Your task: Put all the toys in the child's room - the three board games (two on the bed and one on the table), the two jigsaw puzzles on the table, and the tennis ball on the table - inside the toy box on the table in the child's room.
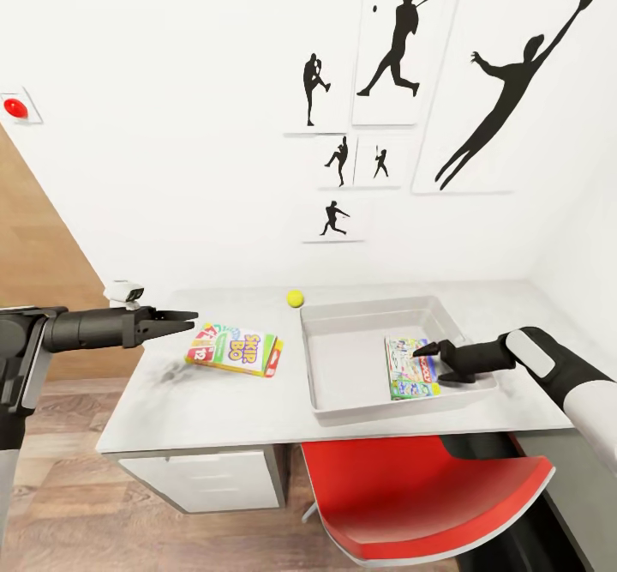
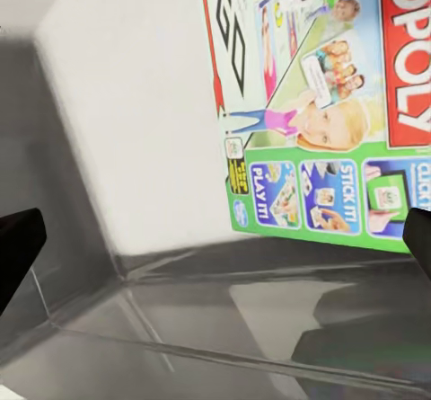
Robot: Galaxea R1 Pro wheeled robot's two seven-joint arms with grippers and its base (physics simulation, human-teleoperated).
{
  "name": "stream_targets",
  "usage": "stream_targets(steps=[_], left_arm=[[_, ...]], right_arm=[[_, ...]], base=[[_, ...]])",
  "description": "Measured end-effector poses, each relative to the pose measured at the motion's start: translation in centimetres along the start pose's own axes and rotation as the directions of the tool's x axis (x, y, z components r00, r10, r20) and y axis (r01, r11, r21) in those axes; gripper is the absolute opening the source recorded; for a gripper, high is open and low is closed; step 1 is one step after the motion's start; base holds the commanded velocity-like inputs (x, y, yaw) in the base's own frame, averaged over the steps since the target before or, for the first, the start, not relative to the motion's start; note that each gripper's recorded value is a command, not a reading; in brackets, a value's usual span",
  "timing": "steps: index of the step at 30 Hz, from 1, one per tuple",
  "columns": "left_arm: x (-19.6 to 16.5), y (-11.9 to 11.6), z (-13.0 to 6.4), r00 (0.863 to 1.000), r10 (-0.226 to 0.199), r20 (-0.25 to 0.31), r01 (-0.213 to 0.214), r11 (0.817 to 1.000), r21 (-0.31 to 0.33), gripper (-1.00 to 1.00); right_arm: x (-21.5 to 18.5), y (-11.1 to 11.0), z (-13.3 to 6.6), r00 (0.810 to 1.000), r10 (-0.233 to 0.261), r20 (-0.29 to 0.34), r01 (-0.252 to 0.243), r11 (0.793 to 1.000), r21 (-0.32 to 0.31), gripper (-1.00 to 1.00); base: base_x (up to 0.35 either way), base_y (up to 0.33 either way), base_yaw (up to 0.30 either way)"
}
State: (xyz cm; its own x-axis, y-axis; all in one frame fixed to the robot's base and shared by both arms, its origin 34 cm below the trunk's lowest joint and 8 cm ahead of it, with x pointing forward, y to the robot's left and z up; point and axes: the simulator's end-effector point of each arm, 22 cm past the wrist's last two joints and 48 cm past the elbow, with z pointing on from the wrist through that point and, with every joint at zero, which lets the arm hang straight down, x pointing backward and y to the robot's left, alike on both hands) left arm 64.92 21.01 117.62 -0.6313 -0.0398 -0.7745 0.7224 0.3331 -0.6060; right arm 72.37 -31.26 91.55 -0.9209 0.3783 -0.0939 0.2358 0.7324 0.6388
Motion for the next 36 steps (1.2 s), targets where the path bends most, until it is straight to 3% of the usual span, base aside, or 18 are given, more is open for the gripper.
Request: stream_targets(steps=[25, 36], left_arm=[[-0.6, -0.9, -0.4, 1.0, 0.021, 0.007, -0.021, 1.0, -0.003, 1.0], [-1.2, -1.7, -0.7, 0.999, 0.038, 0.013, -0.038, 0.999, -0.003, 1.0]], right_arm=[[-0.9, 1.3, -1.6, 0.999, -0.012, 0.034, 0.013, 1.0, -0.027, 1.0], [-1.7, 4.6, -3.0, 0.994, -0.085, 0.066, 0.09, 0.993, -0.071, 1.0]], base=[[0.0, 0.0, 0.0], [0.0, 0.0, 0.0]])
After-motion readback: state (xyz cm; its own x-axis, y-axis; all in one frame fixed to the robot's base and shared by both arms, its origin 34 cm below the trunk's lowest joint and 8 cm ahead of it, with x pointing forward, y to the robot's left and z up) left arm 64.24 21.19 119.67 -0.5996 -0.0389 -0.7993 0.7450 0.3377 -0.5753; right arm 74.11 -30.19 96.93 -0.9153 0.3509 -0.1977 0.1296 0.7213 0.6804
